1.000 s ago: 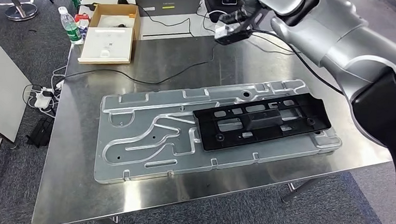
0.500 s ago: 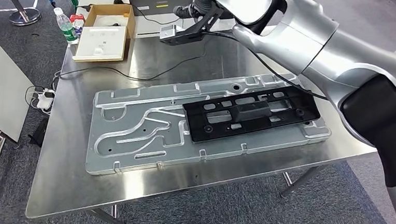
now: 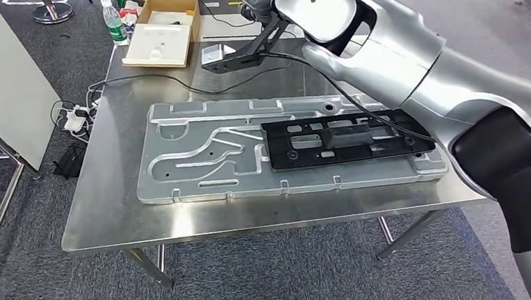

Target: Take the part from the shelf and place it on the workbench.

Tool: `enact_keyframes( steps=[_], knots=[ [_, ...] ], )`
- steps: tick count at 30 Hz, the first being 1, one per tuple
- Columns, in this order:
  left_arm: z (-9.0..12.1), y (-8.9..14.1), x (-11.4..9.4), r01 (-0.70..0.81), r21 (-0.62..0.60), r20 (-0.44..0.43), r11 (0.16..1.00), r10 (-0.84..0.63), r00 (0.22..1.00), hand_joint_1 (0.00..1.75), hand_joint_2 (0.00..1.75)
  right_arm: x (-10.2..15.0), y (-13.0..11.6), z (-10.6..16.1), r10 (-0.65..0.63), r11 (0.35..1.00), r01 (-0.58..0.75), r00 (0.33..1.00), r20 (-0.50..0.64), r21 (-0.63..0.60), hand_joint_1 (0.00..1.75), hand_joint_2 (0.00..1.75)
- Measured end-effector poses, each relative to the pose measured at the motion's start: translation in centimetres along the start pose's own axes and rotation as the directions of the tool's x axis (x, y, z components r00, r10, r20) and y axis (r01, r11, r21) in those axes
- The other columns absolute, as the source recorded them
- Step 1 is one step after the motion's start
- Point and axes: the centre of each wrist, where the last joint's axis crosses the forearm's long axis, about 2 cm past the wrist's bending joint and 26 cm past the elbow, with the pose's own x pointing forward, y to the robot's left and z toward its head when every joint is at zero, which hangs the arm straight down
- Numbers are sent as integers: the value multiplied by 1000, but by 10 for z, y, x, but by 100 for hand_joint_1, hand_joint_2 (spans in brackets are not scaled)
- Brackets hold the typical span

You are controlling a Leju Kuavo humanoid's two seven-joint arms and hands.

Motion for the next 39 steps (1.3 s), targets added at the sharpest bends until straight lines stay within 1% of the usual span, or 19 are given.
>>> enact_keyframes(
  steps=[3, 9, 12, 18, 23, 26, 28, 31, 33, 35, 39],
  knots=[
    [0, 0, 1, 1, 1, 2, 1000, -1, 1000, 0, 0, -3, 1, 2, -5, 1000, 5, 1000, -6, -5, 0, 175],
    [0, -2, 2, -2, 7, 2, 1000, 2, 1000, 0, 0, 0, 11, 9, -44, 999, 44, 999, -3, -26, 0, 175],
    [-1, -4, 2, -4, 19, -8, 1000, 4, 1000, 0, 0, 1, 23, 18, -80, 995, 79, 997, -5, -52, 0, 175],
    [0, -4, -1, -3, 43, -25, 999, 4, 1000, 0, 0, 11, 67, 40, -141, 989, 141, 990, 3, -34, 0, 175],
    [0, -4, -1, -6, 56, -23, 998, 7, 1000, 0, 0, 24, 123, 69, -216, 976, 215, 976, 16, 26, 0, 175],
    [0, -4, 0, -8, 61, -20, 998, 9, 1000, 0, 0, 32, 151, 90, -260, 965, 259, 966, 16, 39, 0, 175],
    [0, -4, 0, -11, 62, -20, 998, 13, 1000, 0, 0, 43, 170, 105, -290, 956, 289, 957, 18, 49, 0, 175],
    [-1, -6, 1, -17, 62, -18, 998, 18, 1000, 0, 0, 65, 203, 131, -319, 945, 317, 947, 20, 77, 0, 175],
    [-1, -7, 1, -18, 64, -17, 998, 20, 1000, 0, 0, 82, 226, 152, -335, 939, 332, 942, 16, 90, 0, 87],
    [-1, -7, -1, -19, 66, -21, 998, 21, 1000, 0, 0, 99, 243, 170, -352, 932, 348, 936, 20, 103, 0, 0],
    [-1, -9, -2, -24, 65, -23, 998, 25, 999, 0, 0, 138, 274, 214, -426, 891, 419, 905, 5, 175, 0, 0]
  ],
)
